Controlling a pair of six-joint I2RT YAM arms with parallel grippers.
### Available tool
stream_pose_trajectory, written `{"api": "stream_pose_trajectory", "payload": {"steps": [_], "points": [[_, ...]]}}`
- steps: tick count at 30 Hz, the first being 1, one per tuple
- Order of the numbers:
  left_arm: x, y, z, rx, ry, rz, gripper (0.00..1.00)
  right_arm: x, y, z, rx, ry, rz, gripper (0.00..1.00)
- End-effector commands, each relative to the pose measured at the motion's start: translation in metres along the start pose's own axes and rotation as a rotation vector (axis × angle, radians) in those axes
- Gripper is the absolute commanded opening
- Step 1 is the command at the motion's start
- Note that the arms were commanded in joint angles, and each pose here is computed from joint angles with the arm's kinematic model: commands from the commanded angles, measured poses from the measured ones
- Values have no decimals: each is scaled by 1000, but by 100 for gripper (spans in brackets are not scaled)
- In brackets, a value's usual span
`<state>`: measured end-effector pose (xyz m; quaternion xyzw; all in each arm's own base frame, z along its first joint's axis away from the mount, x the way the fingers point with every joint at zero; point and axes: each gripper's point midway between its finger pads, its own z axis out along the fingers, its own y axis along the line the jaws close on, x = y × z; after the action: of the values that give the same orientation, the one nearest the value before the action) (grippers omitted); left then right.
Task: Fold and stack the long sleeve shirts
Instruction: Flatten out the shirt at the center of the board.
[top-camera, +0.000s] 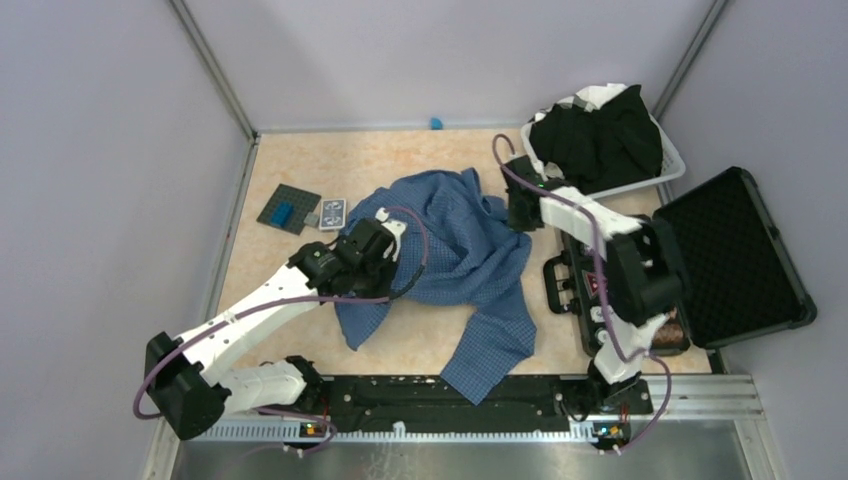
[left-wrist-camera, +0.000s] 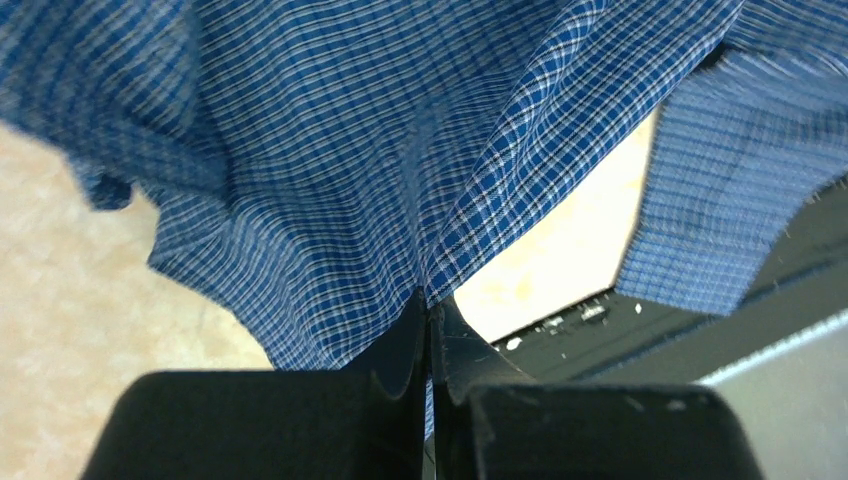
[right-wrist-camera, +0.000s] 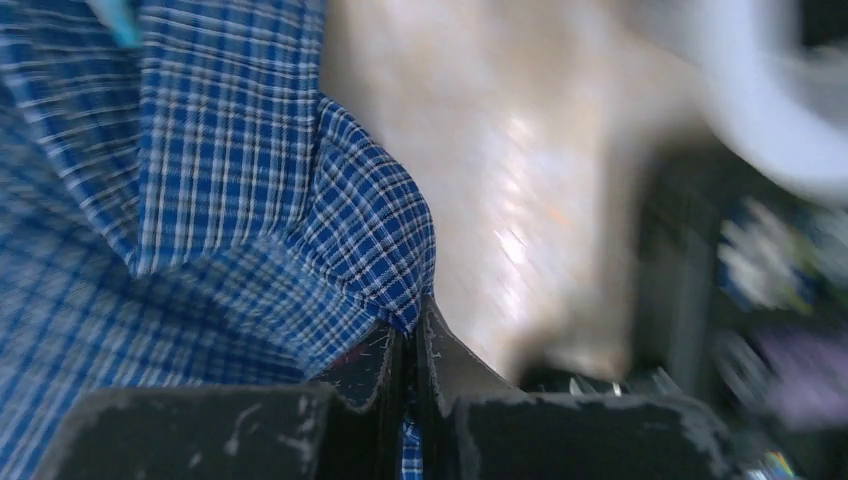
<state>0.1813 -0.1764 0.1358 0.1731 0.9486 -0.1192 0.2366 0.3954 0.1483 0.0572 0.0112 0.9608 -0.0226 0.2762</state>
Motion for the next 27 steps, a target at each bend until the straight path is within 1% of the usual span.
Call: {"api": "stream_pose_trajectory", "payload": {"steps": [1,5,6,7,8,9,10,11,12,13,14,15,16,18,21,24,27], "points": [[-2,-39,-1,222,68,126,0,-6,-54,-111,56,-156,126,0],[28,-65,8,390,202,174,0,32,-66,-152,-23,-161,185,0],[38,-72,8,427,231,190,0,40,-66,-159,-50,-159,194,2],[48,-80,7,464,264,209,0,47,-66,-165,-71,-155,200,10],[58,-87,5,501,289,225,1,50,-66,-172,-93,-166,209,22],[66,-93,4,528,311,234,8,49,-66,-178,-113,-186,217,35],[72,-95,3,535,329,234,19,46,-66,-184,-128,-211,225,47],[72,-97,2,540,325,231,33,41,-64,-189,-144,-233,222,58],[67,-96,1,524,306,223,45,33,-62,-191,-155,-256,216,64],[57,-92,1,480,264,218,60,25,-60,-193,-159,-271,203,69],[42,-86,2,414,205,207,74,15,-56,-192,-162,-281,189,73],[19,-79,-1,353,133,193,81,-1,-48,-190,-172,-293,172,75],[-3,-64,-1,256,60,170,87,-12,-40,-183,-183,-297,152,78],[-47,-32,-3,115,-52,93,92,-41,-21,-169,-209,-310,111,79],[-110,26,-5,-69,-207,-30,93,-89,13,-141,-261,-337,34,79],[-156,66,-4,-149,-298,-139,90,-129,49,-109,-322,-348,-31,77],[-182,92,15,-148,-308,-208,85,-157,83,-77,-381,-350,-84,74]]}}
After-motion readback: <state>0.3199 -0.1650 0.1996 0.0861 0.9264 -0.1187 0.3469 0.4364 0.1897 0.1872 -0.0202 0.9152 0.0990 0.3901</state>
